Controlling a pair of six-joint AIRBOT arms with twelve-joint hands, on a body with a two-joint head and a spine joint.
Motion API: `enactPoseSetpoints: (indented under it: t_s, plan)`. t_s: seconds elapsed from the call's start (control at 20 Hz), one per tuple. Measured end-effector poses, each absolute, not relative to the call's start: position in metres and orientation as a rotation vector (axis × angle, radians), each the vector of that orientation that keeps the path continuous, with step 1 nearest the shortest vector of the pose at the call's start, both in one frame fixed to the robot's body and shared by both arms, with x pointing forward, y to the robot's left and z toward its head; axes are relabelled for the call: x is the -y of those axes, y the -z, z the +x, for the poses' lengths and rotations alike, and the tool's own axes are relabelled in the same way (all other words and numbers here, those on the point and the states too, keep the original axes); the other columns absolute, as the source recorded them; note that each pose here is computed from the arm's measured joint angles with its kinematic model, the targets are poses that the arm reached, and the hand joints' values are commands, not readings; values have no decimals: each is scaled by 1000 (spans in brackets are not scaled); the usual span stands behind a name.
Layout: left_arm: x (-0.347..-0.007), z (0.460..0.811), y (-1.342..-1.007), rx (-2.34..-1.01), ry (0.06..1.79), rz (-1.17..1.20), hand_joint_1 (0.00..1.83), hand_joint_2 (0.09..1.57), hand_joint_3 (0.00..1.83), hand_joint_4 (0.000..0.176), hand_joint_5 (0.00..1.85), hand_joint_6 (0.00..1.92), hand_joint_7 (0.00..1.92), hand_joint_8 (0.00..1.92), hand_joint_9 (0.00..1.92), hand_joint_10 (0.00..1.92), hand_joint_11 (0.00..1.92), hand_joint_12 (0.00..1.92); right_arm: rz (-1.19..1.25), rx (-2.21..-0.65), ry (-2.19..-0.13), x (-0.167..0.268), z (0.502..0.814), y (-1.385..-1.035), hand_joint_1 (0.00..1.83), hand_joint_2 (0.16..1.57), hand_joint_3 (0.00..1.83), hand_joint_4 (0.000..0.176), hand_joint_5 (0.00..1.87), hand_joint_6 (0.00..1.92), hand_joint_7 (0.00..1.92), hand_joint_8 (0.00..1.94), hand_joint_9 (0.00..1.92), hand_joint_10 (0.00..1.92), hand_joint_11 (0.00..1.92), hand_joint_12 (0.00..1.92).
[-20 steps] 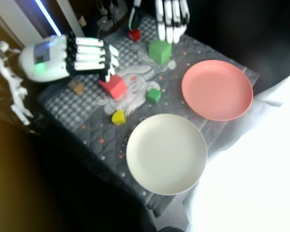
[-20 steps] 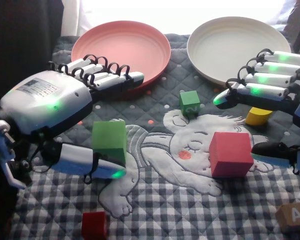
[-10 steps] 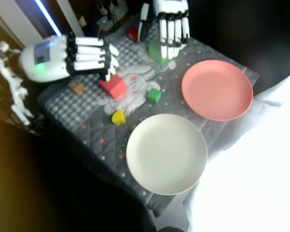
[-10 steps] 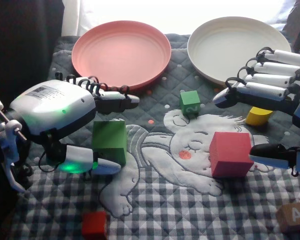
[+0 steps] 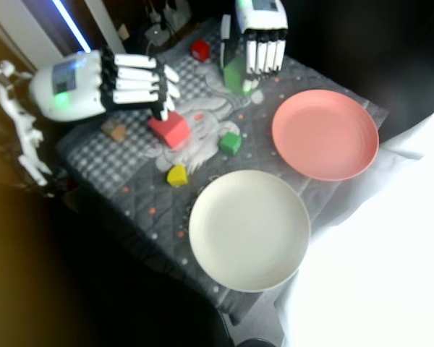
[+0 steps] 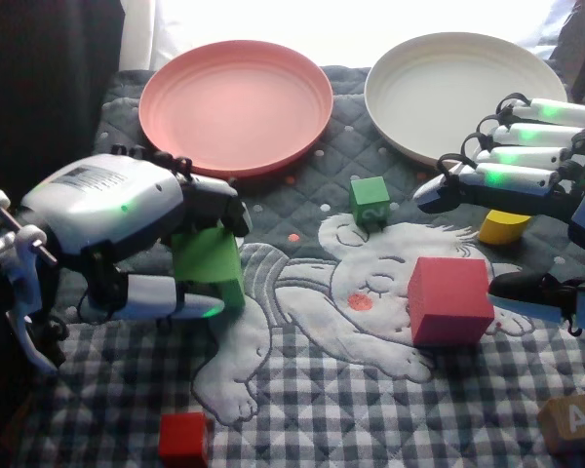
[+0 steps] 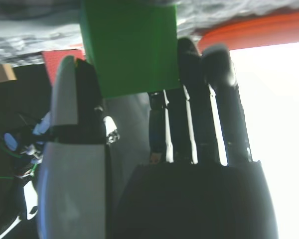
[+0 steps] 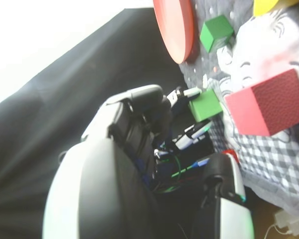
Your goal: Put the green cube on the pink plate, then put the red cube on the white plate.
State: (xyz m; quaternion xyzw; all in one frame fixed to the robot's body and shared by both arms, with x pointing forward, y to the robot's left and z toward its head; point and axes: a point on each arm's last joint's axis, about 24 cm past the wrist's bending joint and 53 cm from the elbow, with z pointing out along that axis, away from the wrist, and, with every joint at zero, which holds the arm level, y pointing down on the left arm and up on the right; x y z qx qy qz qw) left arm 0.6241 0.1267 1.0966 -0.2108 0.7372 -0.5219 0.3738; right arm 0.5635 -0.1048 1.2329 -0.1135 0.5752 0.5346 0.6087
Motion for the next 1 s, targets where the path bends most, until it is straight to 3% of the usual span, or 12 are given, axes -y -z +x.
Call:
enactPoseSetpoints:
  t_s: [0.05, 0.1, 0.15, 0.4, 0.6, 0.65, 0.75, 0.85, 1.0]
  plan:
    - [-129, 626, -1102, -1863, 1346, -547, 1326, 1211, 2, 0, 630, 1255, 845, 1282, 870, 1427, 729, 1631, -262, -1328, -1235, 105, 563, -1233, 1032, 1060, 0, 0, 404, 570, 556, 508, 432, 981, 299, 1543]
    - [-132, 629, -1111, -1828, 1357, -542, 1344, 1212, 2, 0, 646, 1237, 832, 1301, 822, 1499, 655, 1721, -262, -1328, -1235, 105, 563, -1233, 1046, 1058, 0, 0, 410, 571, 556, 508, 428, 981, 293, 1535]
    - [-136, 634, -1124, -1779, 1373, -546, 1340, 1229, 3, 0, 633, 1311, 800, 1337, 745, 1519, 511, 1749, -261, -1329, -1235, 105, 564, -1233, 1047, 1059, 0, 0, 411, 582, 557, 528, 421, 1002, 299, 1522]
    - [-156, 667, -1170, -1613, 1384, -553, 1327, 1262, 1, 0, 661, 1301, 722, 1485, 613, 1632, 401, 1753, -261, -1329, -1238, 104, 564, -1232, 1023, 1048, 0, 0, 434, 605, 558, 567, 462, 945, 354, 1530]
    - [-161, 699, -1187, -1550, 1382, -584, 1338, 1237, 0, 0, 682, 1239, 770, 1410, 692, 1582, 535, 1736, -261, -1329, -1240, 103, 564, -1232, 1008, 1055, 1, 0, 452, 647, 584, 539, 495, 913, 378, 1518]
    - [-158, 706, -1187, -1556, 1377, -590, 1349, 1209, 0, 0, 767, 1078, 796, 1374, 751, 1566, 579, 1740, -261, -1328, -1239, 104, 564, -1232, 1012, 1048, 0, 0, 445, 658, 586, 534, 487, 909, 359, 1514]
    - [-154, 721, -1187, -1570, 1363, -603, 1344, 1224, 2, 0, 729, 1148, 765, 1407, 716, 1574, 590, 1711, -261, -1329, -1238, 103, 565, -1231, 1016, 1049, 0, 0, 439, 658, 589, 535, 479, 907, 355, 1513]
    - [-151, 738, -1186, -1589, 1346, -628, 1348, 1211, 0, 0, 715, 1221, 829, 1291, 737, 1505, 618, 1601, -260, -1328, -1239, 104, 565, -1231, 1002, 1060, 1, 0, 430, 685, 547, 598, 414, 1012, 323, 1566]
    - [-145, 751, -1177, -1615, 1341, -687, 1352, 1207, 0, 0, 728, 1119, 823, 1312, 779, 1551, 665, 1684, -258, -1330, -1246, 101, 565, -1229, 996, 1071, 3, 0, 380, 789, 470, 726, 345, 1109, 287, 1625]
